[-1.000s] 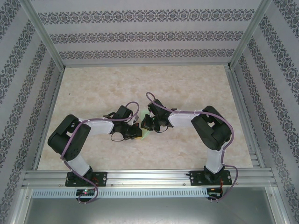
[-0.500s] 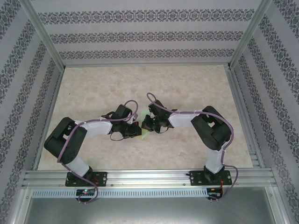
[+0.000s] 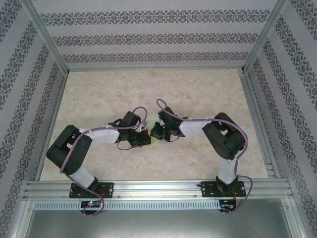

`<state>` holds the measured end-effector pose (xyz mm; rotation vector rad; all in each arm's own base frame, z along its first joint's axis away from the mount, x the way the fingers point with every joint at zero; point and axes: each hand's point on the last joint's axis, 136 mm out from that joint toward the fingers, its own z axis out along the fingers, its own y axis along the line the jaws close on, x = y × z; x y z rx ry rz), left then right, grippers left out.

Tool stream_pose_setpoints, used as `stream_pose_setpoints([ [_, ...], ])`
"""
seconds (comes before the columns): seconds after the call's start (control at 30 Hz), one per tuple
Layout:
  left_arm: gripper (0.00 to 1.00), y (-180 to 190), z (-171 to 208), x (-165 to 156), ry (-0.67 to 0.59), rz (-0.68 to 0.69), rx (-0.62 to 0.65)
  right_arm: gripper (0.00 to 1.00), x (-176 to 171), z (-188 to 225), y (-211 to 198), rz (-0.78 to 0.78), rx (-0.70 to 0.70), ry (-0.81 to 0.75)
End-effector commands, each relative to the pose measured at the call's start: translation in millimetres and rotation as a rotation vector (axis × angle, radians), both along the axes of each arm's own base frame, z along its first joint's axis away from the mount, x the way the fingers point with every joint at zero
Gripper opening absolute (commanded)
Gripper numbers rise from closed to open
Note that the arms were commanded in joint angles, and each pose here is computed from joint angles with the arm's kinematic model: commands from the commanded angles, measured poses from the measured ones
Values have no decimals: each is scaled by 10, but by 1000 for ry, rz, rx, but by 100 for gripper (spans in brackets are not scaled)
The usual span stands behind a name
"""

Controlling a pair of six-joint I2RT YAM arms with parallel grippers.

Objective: Fold a paper plane with a square sheet of paper (pick it up from the middle)
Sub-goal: Third fold the triangle at the center of the table.

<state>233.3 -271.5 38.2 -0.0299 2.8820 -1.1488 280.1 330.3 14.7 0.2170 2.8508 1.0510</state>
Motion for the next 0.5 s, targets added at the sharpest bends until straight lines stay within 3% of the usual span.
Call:
stream_pose_setpoints([
  [0.0,5,-106,24,-13,-8,-25,-34,0,91,74,-62,-43,3,-32],
  [0.47,6,-158,-39,-18,6,-35,-29,0,117,90,-78,-67,23,-37],
])
